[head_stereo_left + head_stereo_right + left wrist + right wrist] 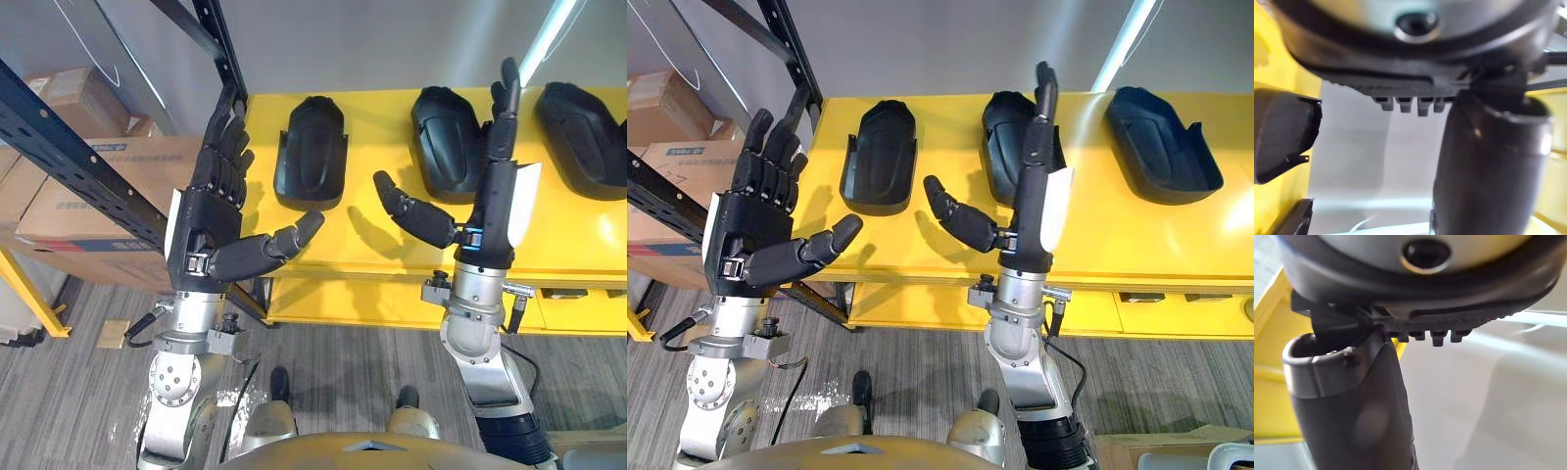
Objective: Walk over and take three plastic housings, then place them on the shelf
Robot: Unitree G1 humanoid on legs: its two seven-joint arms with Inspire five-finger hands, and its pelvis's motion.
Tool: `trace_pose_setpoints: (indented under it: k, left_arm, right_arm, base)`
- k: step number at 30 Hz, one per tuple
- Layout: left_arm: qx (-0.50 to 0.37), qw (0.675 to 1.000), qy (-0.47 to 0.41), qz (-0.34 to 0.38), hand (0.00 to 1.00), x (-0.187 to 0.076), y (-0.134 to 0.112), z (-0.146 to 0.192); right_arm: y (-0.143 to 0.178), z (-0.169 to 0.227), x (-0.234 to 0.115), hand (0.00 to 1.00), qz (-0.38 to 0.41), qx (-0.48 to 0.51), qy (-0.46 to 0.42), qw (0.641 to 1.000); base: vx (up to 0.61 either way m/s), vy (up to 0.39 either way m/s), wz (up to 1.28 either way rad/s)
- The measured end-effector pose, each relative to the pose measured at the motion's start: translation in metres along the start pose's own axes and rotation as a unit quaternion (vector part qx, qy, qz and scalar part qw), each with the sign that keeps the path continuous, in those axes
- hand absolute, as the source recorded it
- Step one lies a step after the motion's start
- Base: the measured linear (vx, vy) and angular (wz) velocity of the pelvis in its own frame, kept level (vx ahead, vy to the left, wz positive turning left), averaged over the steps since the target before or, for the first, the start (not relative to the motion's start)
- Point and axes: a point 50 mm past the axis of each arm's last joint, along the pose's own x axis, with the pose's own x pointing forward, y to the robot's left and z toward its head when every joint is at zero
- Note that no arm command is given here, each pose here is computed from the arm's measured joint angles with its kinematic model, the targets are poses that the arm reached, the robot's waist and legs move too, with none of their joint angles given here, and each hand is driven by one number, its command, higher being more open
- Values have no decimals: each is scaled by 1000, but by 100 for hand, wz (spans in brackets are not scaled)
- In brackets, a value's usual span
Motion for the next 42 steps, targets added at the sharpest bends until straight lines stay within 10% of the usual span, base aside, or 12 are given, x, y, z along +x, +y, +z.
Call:
trace_pose_setpoints:
  k: [14, 42]
  left_arm:
    - [38, 979, 162, 113, 100, -15, 20, -45]
    - [69, 967, 177, 172, 100, -4, 27, -62]
  right_arm:
    - [-8, -12, -15, 100, -35, 83, 97, 991]
    - [6, -15, -26, 100, 38, 95, 135, 986]
  base:
    - [-16, -3, -10]
    - [0, -1, -5]
